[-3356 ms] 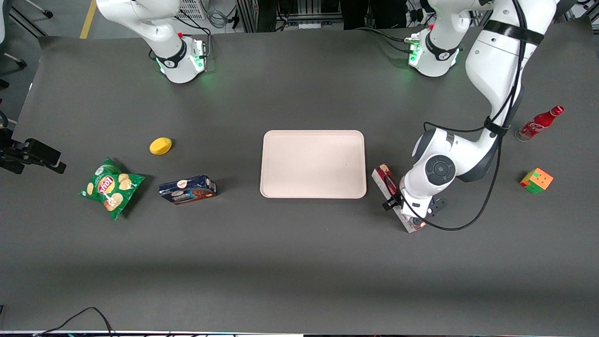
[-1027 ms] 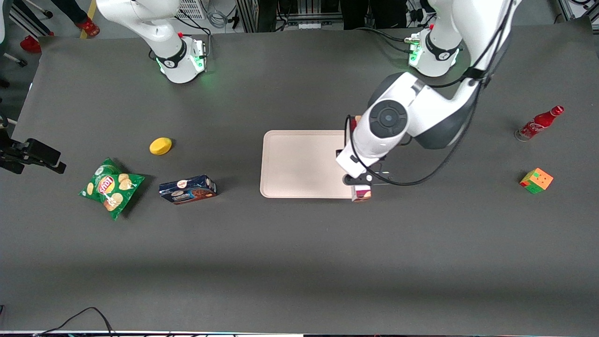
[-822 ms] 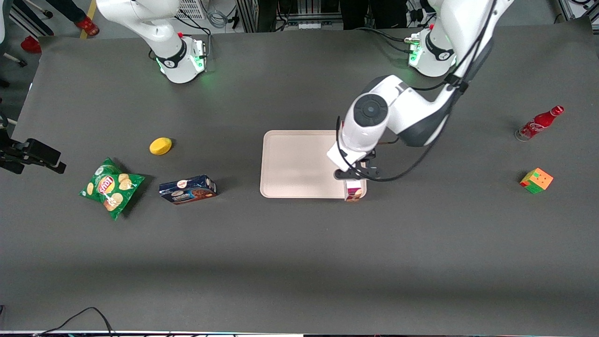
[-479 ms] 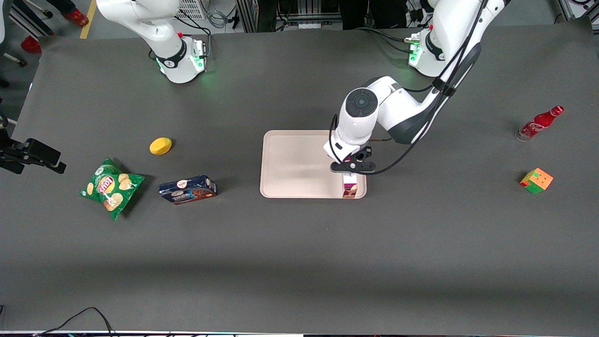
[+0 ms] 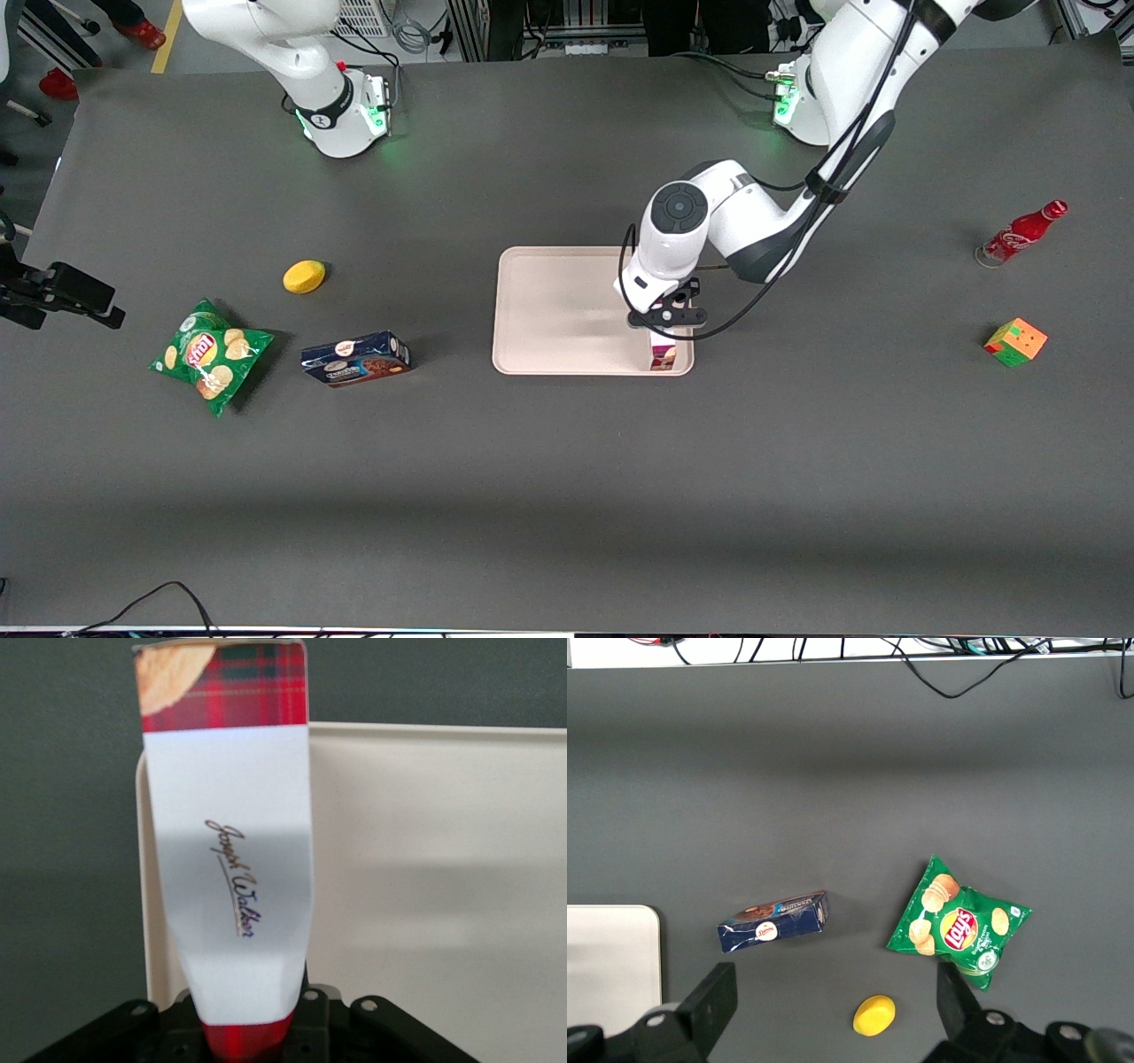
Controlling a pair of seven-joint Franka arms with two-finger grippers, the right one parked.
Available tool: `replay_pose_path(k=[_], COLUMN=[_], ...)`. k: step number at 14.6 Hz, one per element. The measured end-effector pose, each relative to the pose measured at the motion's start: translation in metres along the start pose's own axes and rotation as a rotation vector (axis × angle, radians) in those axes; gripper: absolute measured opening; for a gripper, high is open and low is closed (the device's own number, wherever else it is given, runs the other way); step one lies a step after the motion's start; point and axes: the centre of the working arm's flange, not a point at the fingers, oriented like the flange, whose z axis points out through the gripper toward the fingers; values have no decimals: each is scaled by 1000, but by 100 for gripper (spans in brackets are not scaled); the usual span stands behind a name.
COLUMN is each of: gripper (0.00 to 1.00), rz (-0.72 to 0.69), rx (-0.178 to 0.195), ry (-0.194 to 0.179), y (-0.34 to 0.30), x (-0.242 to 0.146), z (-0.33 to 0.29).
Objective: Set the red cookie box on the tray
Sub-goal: 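Lower the cookie box onto the tray and open the left gripper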
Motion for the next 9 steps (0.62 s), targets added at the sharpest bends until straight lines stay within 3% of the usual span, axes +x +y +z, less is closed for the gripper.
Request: replay_pose_path(k=[6,7,9], gripper=[28,32,53], rz=[6,5,4], rx=[11,11,12], ry=[9,10,8], y=[-2,-2,-2], x=[-8,-8,-9], z=[33,33,34])
